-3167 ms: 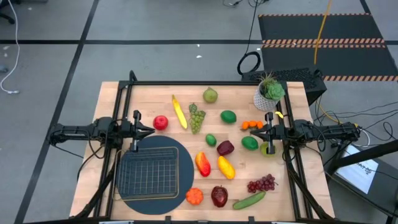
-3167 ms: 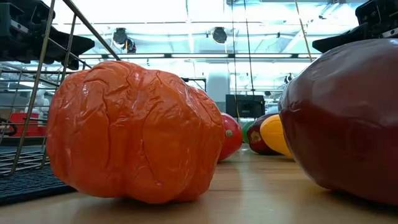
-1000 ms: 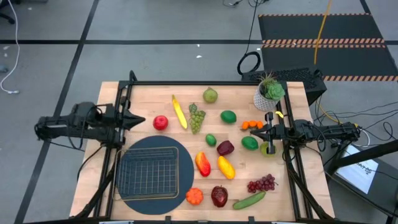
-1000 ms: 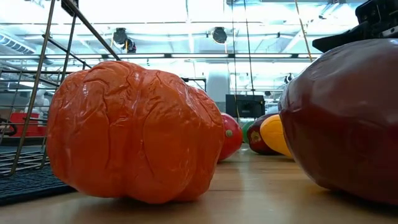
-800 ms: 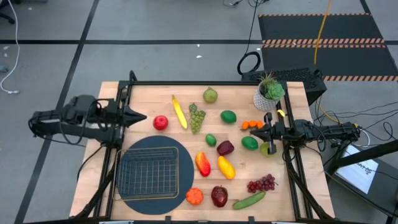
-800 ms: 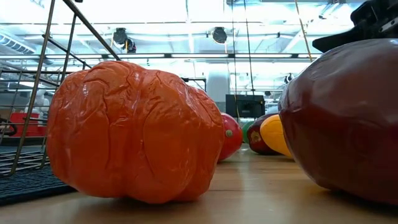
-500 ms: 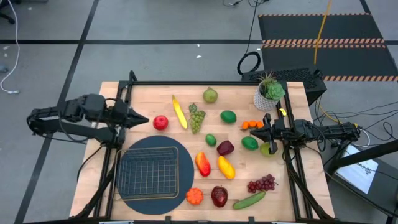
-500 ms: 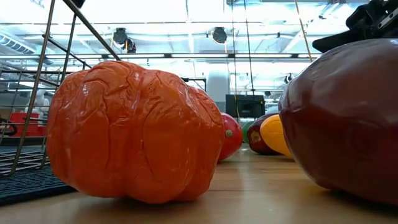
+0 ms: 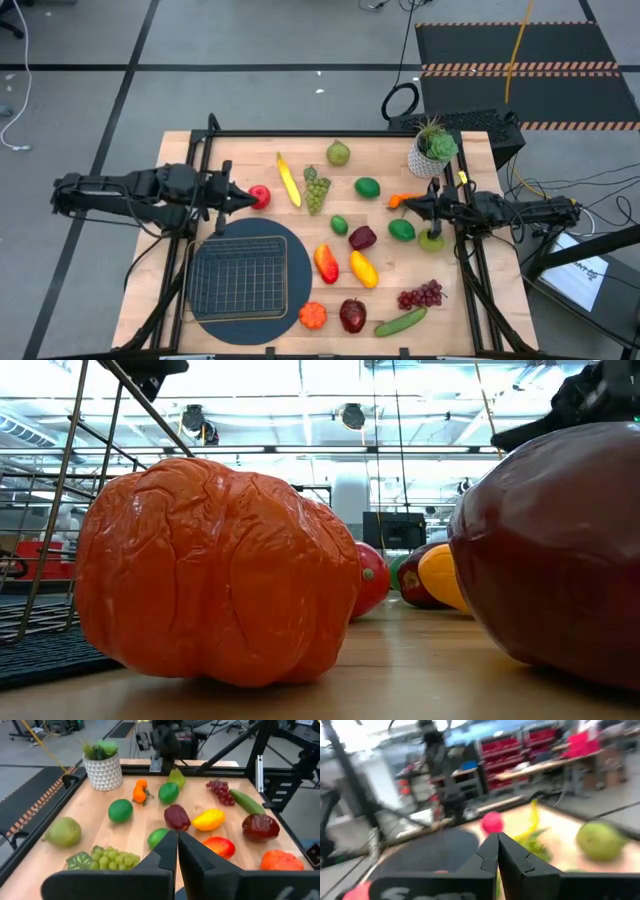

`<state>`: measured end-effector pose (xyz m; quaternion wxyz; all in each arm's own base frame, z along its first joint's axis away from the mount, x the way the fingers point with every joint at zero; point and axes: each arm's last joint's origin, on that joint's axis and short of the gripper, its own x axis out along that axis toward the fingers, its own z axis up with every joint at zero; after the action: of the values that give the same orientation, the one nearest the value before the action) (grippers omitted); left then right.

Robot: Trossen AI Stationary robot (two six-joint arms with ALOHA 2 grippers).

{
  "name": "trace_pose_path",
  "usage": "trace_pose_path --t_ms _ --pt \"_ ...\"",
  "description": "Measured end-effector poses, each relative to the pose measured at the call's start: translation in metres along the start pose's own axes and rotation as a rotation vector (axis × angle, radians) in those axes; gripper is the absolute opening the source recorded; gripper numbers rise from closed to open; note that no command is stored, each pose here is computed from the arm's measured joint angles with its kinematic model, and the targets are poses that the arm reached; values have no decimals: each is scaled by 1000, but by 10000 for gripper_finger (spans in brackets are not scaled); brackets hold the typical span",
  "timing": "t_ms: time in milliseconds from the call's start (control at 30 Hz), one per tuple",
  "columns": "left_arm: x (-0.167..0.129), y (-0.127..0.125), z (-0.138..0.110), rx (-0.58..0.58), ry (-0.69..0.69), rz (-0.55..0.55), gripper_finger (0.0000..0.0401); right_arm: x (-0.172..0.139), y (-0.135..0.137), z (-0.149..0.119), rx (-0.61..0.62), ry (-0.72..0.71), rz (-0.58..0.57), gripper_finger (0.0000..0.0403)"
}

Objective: Build produce basket
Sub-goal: Put the red apple into the gold wire basket

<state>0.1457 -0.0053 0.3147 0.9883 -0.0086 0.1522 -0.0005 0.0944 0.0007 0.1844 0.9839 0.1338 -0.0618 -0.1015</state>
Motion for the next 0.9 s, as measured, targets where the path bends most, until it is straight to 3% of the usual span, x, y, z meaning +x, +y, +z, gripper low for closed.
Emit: trace_pose_path --t_ms 100,233,467,633,900 --pt "0 -2 1 3 -14 -12 20 -4 5 30 20 -98 -26 0" --pt "0 -4 3 6 -36 -26 21 -8 14 71 6 -127 -2 0" --pt "-1 -4 4 39 -44 -27 21 4 33 127 -56 -14 -15 0" --pt "-1 -2 3 41 -34 57 21 33 41 108 -124 160 12 0" --pt "3 2 -4 14 39 183 22 63 46 92 -239 243 -32 0"
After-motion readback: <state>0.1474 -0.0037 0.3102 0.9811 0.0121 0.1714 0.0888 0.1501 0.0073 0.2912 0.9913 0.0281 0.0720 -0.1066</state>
